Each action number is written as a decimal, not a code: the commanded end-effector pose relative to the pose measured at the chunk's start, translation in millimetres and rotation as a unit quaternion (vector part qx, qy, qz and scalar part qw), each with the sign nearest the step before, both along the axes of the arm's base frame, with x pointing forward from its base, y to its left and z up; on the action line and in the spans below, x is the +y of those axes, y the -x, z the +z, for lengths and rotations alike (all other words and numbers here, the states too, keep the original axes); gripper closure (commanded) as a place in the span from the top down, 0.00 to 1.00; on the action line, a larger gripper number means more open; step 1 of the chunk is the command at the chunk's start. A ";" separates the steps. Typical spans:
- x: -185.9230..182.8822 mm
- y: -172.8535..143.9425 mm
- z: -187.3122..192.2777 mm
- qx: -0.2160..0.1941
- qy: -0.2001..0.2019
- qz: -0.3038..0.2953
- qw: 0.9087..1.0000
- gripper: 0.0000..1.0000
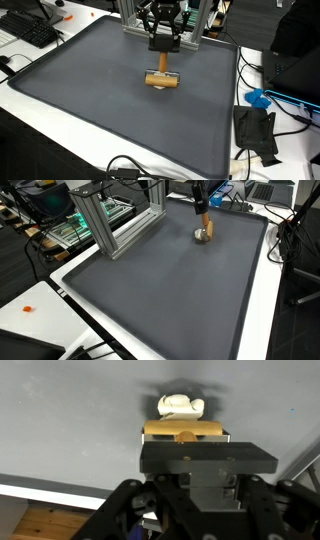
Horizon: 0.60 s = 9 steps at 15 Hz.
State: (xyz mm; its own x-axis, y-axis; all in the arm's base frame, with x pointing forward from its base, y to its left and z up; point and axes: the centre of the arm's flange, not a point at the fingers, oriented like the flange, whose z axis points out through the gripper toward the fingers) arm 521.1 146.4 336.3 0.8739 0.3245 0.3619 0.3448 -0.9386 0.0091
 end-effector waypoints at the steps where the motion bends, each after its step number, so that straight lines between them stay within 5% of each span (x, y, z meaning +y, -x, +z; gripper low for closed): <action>1: -4.7 6.7 -11.3 0.040 0.022 -0.007 0.999 0.28; 9: -14.2 12.9 -11.5 0.088 0.049 -0.014 0.995 0.28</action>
State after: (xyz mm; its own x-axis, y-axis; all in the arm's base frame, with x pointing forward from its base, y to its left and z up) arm 519.9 143.7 344.1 0.9057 0.3249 0.2723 0.3299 -0.9436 0.0284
